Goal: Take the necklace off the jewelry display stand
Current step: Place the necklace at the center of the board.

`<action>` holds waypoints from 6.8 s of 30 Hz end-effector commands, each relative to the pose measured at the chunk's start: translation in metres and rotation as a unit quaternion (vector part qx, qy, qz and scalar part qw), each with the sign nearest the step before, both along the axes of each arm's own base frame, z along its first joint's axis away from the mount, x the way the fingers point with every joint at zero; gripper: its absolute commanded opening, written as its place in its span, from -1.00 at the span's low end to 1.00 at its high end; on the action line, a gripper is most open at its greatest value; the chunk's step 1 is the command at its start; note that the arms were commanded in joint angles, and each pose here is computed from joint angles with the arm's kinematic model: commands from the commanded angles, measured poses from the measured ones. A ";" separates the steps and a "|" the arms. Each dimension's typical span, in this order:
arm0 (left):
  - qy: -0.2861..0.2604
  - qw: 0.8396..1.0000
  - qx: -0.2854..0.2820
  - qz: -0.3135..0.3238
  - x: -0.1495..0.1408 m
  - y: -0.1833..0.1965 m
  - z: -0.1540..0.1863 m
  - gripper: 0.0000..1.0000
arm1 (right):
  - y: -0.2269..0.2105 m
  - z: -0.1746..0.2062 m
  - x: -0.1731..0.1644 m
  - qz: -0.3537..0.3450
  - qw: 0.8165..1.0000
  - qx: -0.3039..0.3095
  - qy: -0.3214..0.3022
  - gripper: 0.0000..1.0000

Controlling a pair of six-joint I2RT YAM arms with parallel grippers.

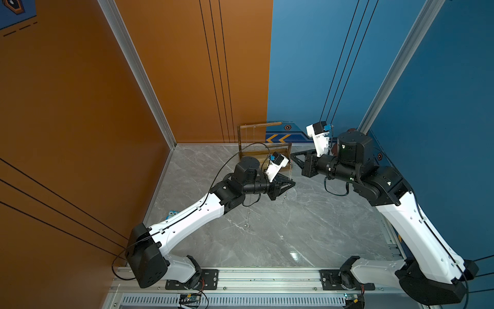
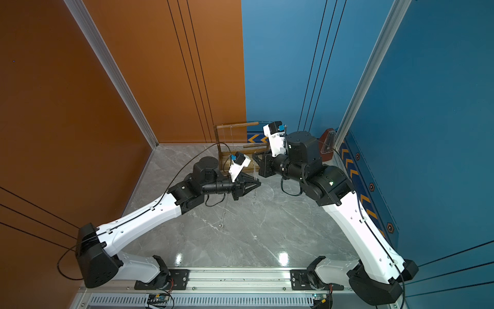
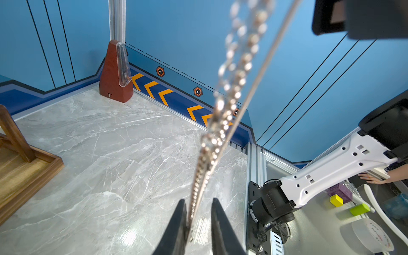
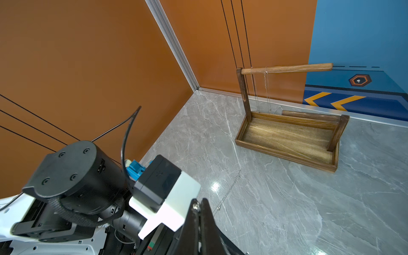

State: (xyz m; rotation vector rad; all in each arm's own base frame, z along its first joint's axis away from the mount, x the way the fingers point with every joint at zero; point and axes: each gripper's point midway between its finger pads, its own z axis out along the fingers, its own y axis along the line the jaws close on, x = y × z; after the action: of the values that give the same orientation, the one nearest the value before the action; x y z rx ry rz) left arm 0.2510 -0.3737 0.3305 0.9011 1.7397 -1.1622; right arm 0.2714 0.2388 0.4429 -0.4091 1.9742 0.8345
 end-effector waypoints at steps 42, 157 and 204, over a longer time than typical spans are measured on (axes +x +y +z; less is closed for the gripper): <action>0.041 0.999 0.018 0.021 -0.006 -0.009 -0.056 -1.00 | -0.003 -0.008 0.001 -0.007 1.000 0.003 0.019 -1.00; 0.230 0.926 0.150 0.260 -0.002 0.098 -0.266 0.11 | 0.060 -0.217 0.063 0.047 0.971 -0.112 0.204 -1.00; 0.152 0.924 0.069 0.343 0.007 0.144 -0.208 0.15 | 0.062 -0.204 -0.031 0.112 0.963 -0.169 0.175 -1.00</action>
State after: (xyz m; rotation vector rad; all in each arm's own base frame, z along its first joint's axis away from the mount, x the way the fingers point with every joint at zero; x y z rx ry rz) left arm 0.2544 -0.2251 0.1145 0.1261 2.1686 -0.7085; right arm 0.2290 0.3070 0.2579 -0.7358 2.4002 0.8323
